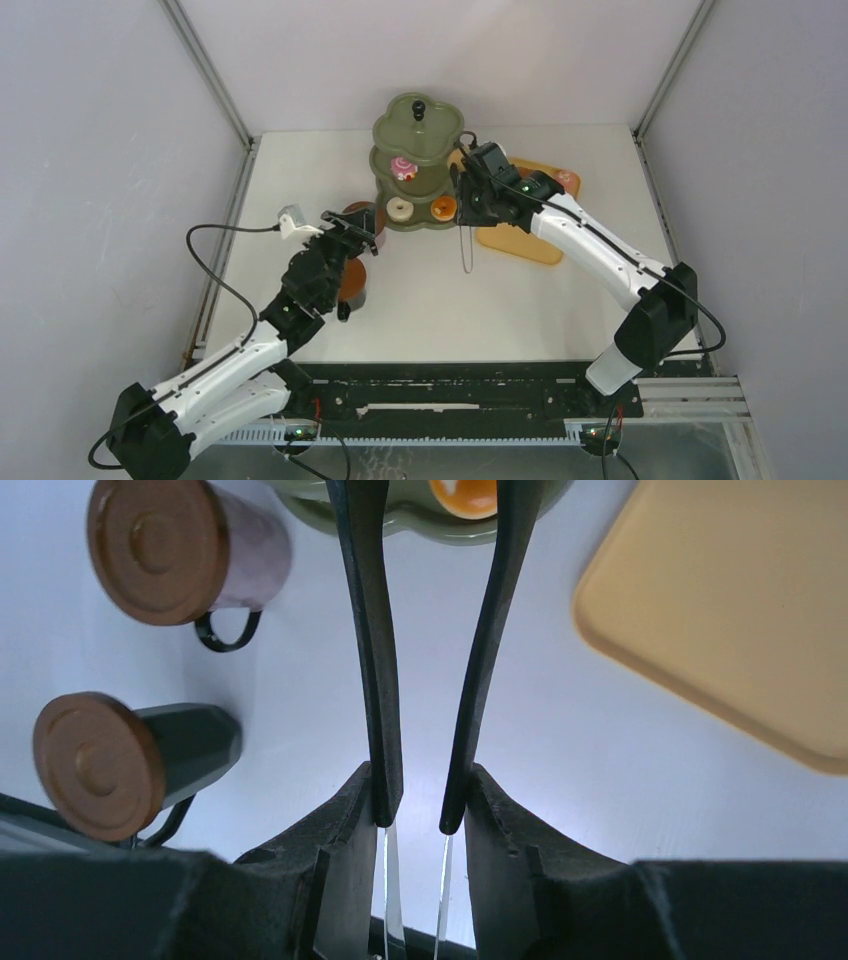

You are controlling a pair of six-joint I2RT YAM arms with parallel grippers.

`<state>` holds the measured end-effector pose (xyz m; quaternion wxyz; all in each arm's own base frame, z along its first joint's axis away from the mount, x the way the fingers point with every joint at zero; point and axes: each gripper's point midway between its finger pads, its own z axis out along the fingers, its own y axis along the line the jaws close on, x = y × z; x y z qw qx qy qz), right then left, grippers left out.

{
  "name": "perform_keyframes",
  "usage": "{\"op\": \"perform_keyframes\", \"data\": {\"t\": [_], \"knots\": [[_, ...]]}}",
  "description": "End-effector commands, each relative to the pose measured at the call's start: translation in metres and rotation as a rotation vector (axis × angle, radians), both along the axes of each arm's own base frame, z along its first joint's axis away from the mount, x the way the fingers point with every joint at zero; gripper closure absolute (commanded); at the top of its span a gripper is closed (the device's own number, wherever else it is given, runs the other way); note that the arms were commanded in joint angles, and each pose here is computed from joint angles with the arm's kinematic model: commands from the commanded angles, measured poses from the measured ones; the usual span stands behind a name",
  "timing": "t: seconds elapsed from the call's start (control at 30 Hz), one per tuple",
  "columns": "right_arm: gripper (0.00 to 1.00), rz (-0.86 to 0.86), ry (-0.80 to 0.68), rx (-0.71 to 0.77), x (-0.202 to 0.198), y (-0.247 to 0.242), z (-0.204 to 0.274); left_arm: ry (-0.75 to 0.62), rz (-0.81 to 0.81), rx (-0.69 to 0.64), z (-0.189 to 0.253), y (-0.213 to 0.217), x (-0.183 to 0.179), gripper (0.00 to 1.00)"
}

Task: Serve the afternoon tea
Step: Place the desert on the desert table.

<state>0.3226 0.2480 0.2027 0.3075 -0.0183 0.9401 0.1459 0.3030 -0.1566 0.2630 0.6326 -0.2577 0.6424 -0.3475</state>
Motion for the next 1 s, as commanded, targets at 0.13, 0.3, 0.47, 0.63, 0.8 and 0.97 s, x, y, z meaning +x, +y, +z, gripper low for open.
{"op": "perform_keyframes", "data": {"t": [0.13,0.3,0.47,0.63,0.8,0.97], "knots": [[0.67,-0.039,-0.118,0.040,-0.015,0.002,0.057,-0.010,0.003,0.027,-0.001,0.007,-0.007,0.24],[0.68,0.007,-0.144,0.057,-0.025,0.019,0.074,-0.012,0.009,0.031,0.000,0.011,-0.010,0.24],[0.68,0.058,-0.168,0.066,-0.026,0.043,0.096,-0.012,0.013,0.034,0.001,0.013,-0.011,0.24],[0.68,0.097,-0.170,0.074,-0.015,0.068,0.110,-0.012,0.021,0.046,0.003,0.017,-0.014,0.24],[0.68,0.128,-0.144,0.062,0.005,0.096,0.105,-0.012,0.022,0.050,0.003,0.020,-0.017,0.24],[0.68,0.141,-0.147,0.065,0.024,0.117,0.104,-0.015,0.021,0.049,0.003,0.022,-0.020,0.24]]}}
